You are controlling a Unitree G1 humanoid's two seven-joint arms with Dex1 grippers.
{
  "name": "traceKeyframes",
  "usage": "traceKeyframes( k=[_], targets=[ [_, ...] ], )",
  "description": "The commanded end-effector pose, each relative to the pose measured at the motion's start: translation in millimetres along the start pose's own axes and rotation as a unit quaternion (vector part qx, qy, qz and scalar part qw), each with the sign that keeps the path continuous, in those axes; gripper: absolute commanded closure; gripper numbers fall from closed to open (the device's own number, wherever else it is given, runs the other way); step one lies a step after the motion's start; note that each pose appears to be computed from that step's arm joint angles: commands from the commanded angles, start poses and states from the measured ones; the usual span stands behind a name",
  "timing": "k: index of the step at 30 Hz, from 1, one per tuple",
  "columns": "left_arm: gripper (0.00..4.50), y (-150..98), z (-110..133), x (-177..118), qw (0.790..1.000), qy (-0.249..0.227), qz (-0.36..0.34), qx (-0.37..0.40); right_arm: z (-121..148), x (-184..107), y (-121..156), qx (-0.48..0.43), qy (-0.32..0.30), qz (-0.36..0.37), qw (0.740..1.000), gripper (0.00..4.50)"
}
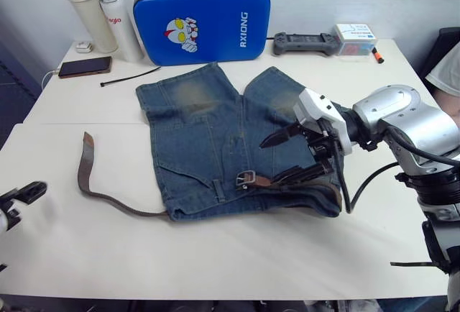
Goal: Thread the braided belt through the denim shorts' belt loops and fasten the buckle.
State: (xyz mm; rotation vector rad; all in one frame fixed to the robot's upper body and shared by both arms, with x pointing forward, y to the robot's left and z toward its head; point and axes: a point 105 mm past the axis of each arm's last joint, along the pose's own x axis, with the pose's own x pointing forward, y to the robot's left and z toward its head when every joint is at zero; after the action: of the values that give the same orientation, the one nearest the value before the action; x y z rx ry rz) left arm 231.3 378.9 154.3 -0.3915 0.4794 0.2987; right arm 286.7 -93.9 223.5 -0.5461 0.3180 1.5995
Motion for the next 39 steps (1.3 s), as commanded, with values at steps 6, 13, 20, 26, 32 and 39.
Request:
traceKeyframes(
  k=[6, 13, 20, 26, 32, 39],
  targets=[
    [0.00, -38.2, 7.5, 38.4, 0.998, 0.049, -0.013, 0.031, 5.5, -5.5, -0.1, -0.012, 0.004, -0.047, 0.999, 0.05],
    [1.81, -30.9, 1.0, 58.7, 0.992, 0.073, 0.040, 0.097, -5.4, -16.0, 4.0, -0.004, 0.010, -0.091, 0.996, 0.00],
    [4.46, -104.2, 71.0, 50.7, 0.949, -0.136, -0.066, 0.277, -11.6, -24.2, 7.0, 0.001, 0.018, -0.110, 0.994, 0.00],
    [4.46, -205.1, 67.6, 9.4, 0.793, -0.241, -0.222, 0.514, 3.6, -32.8, -6.9, -0.017, 0.010, -0.147, 0.989, 0.00],
    [4.46, -241.0, 18.2, -0.2, 0.634, -0.223, -0.330, 0.663, 25.0, -27.2, -30.0, -0.126, 0.003, -0.220, 0.967, 0.00],
    [4.46, -274.6, 2.1, -0.9, 0.553, -0.237, -0.410, 0.686, 23.5, 6.7, -20.1, -0.170, 0.007, -0.184, 0.968, 0.00]
  ],
)
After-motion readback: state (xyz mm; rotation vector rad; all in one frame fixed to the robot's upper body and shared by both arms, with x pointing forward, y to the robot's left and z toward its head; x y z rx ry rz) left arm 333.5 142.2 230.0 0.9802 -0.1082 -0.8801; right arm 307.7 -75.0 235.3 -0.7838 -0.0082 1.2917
